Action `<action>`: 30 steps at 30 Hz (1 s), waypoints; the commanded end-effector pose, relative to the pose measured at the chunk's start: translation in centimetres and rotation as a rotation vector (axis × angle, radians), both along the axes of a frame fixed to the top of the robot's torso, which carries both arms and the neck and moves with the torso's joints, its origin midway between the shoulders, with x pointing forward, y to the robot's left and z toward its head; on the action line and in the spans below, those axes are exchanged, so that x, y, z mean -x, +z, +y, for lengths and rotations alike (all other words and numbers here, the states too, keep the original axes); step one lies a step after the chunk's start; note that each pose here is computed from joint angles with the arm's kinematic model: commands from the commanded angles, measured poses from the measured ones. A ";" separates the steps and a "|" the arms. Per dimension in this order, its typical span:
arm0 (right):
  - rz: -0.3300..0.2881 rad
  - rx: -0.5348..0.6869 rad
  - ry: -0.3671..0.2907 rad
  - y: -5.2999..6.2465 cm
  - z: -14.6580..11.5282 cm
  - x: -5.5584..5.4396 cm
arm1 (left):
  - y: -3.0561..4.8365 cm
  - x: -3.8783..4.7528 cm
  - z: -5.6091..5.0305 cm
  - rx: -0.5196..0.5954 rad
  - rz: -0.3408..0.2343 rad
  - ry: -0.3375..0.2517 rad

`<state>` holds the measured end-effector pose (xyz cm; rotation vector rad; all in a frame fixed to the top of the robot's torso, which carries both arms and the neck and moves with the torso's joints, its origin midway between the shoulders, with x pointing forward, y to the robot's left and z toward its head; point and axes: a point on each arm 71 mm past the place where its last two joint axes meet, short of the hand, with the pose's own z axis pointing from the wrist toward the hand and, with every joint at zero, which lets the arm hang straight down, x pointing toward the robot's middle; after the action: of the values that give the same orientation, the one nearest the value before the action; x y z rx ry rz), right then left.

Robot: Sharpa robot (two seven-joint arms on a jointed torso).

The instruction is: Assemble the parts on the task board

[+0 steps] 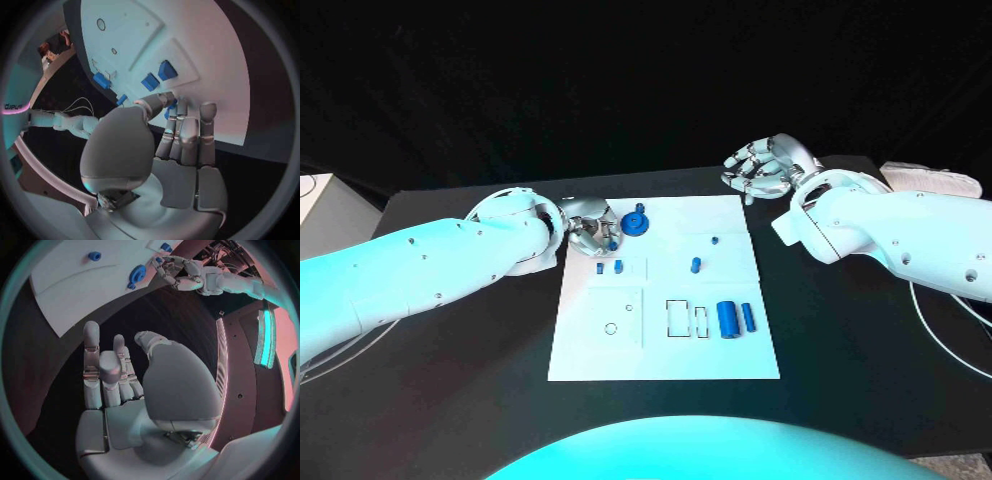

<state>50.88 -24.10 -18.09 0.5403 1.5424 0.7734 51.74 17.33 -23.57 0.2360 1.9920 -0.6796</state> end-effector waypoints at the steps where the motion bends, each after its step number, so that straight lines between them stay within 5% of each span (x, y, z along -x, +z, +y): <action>1: -0.004 0.008 0.010 0.0 0.0 0.0 | 0.02 0.03 0.1 0.000 0.003 0.008; 20: 0.017 0.028 0.021 -0.2 -0.1 0.1 | 0.01 -0.83 2.2 -0.006 -0.026 0.069; 26: 0.018 0.097 0.122 -0.4 0.2 0.4 | 0.92 -1.28 4.1 0.121 -0.037 0.149; 30: 0.015 0.202 0.239 -0.5 0.3 0.9 | 1.90 -1.14 6.0 0.324 0.031 0.222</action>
<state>50.44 -24.82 -18.37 0.4272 1.6142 0.7599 52.89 23.32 -22.37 -0.0001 1.9285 -0.6694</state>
